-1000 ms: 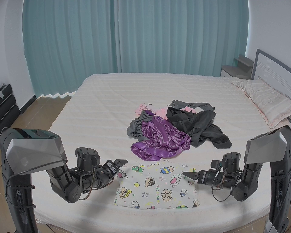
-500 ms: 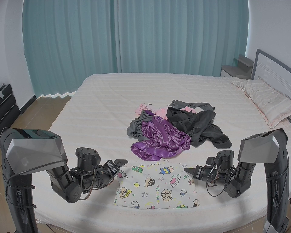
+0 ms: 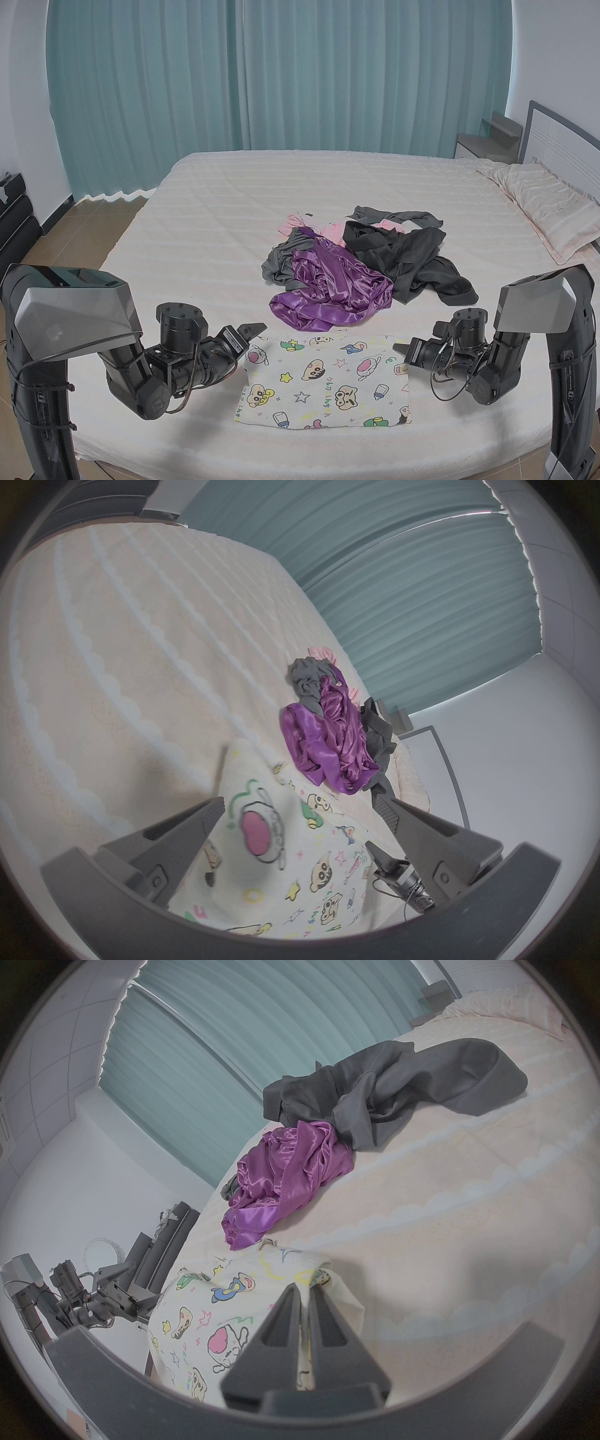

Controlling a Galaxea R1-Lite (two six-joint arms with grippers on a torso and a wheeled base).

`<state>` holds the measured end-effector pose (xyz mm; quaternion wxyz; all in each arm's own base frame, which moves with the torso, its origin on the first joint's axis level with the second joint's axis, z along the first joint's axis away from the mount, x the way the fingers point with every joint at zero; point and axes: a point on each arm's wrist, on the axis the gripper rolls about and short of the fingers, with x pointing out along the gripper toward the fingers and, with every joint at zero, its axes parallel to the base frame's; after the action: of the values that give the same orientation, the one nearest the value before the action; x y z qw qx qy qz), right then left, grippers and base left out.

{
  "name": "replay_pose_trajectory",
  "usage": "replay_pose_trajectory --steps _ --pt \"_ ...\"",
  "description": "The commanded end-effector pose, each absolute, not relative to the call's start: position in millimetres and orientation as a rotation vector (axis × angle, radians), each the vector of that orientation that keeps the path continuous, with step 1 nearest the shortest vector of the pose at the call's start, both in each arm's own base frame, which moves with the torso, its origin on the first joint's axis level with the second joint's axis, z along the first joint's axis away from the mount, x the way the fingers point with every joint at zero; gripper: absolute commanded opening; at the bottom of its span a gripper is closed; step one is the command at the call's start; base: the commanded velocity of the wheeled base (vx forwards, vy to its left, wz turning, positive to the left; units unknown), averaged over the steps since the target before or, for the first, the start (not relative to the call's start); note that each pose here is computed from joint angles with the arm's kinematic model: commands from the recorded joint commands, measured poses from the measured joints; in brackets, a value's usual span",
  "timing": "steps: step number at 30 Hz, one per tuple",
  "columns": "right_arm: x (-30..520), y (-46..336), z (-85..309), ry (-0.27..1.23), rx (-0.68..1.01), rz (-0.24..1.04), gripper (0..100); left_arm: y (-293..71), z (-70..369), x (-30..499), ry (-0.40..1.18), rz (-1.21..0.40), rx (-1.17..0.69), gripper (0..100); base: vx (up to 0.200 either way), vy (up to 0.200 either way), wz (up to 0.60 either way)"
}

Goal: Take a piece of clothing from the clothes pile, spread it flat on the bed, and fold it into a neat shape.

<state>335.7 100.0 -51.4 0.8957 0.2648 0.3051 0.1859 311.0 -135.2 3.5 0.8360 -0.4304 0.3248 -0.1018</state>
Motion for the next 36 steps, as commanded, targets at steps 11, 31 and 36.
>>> replay_pose_trajectory --steps 11,31,36 --pt "334.8 99.8 -49.6 0.608 0.542 0.353 100 -177.1 16.7 308.2 0.601 -0.29 -0.978 100 0.0 0.0 0.0" --pt "329.9 96.1 -49.3 0.604 0.569 0.334 100 -193.4 -30.9 281.3 0.703 -0.266 -0.706 100 0.0 0.0 0.0" --pt "329.1 96.4 -49.5 0.606 0.568 0.335 100 -193.4 -39.2 286.2 0.7 -0.258 -0.681 100 0.0 0.0 0.0"
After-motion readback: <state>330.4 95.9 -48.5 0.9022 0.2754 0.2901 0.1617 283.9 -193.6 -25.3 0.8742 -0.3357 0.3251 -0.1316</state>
